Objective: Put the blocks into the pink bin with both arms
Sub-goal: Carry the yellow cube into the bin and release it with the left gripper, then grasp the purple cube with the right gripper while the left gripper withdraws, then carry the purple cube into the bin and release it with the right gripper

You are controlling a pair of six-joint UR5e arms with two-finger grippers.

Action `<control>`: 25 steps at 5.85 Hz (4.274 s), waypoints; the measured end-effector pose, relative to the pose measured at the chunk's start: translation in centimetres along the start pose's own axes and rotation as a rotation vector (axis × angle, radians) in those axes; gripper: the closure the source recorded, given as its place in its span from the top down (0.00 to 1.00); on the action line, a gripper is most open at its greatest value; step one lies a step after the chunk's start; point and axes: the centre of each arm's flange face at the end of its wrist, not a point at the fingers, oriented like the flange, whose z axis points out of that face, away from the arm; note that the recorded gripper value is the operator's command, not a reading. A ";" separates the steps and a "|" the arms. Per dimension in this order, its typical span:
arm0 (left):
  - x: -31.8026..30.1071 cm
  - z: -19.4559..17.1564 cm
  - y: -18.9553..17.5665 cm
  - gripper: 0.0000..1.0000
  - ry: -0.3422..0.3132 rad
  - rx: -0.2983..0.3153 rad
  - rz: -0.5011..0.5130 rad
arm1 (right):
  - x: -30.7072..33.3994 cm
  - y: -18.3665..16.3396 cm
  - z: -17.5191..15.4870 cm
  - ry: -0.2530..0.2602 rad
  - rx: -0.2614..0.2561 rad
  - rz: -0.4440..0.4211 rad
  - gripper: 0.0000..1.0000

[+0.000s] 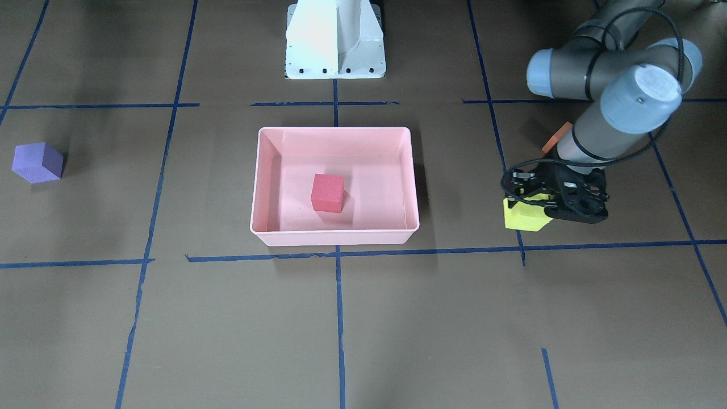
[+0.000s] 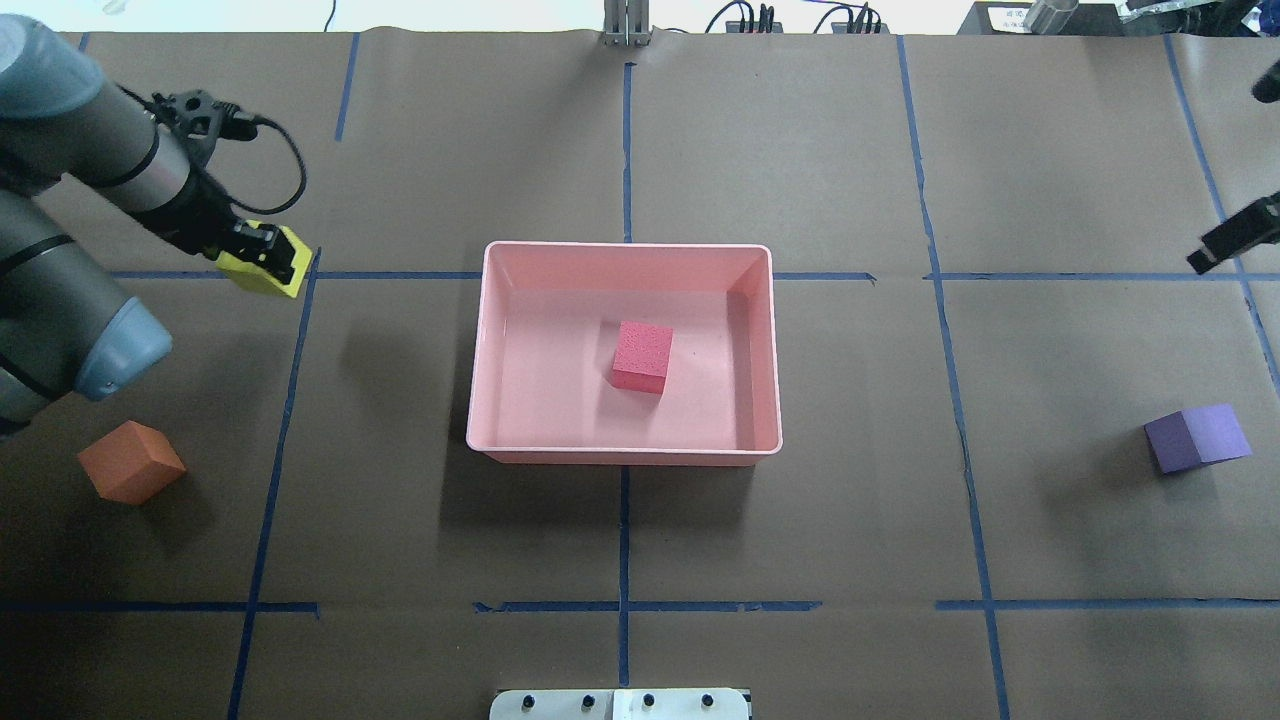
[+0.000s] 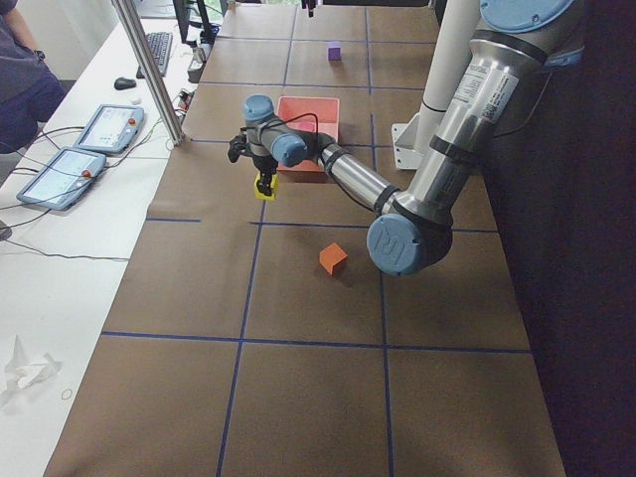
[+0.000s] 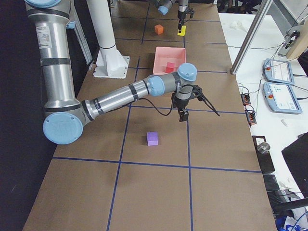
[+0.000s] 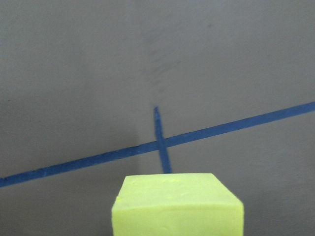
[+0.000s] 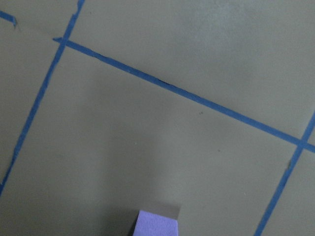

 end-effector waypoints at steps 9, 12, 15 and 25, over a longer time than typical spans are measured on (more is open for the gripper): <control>22.2 3.4 8.0 1.00 0.021 0.059 -0.149 | -3.2 12.0 14.0 0.013 0.131 0.167 1.00; 22.0 3.4 8.1 1.00 0.021 0.061 -0.150 | -3.4 11.3 17.2 0.030 0.098 0.159 1.00; 21.9 3.4 8.1 1.00 0.021 0.060 -0.149 | -3.9 10.2 19.1 0.034 0.074 0.144 0.26; -7.6 -2.1 12.6 1.00 -0.128 -0.001 0.321 | -45.3 -16.0 3.4 -0.088 0.081 0.496 0.46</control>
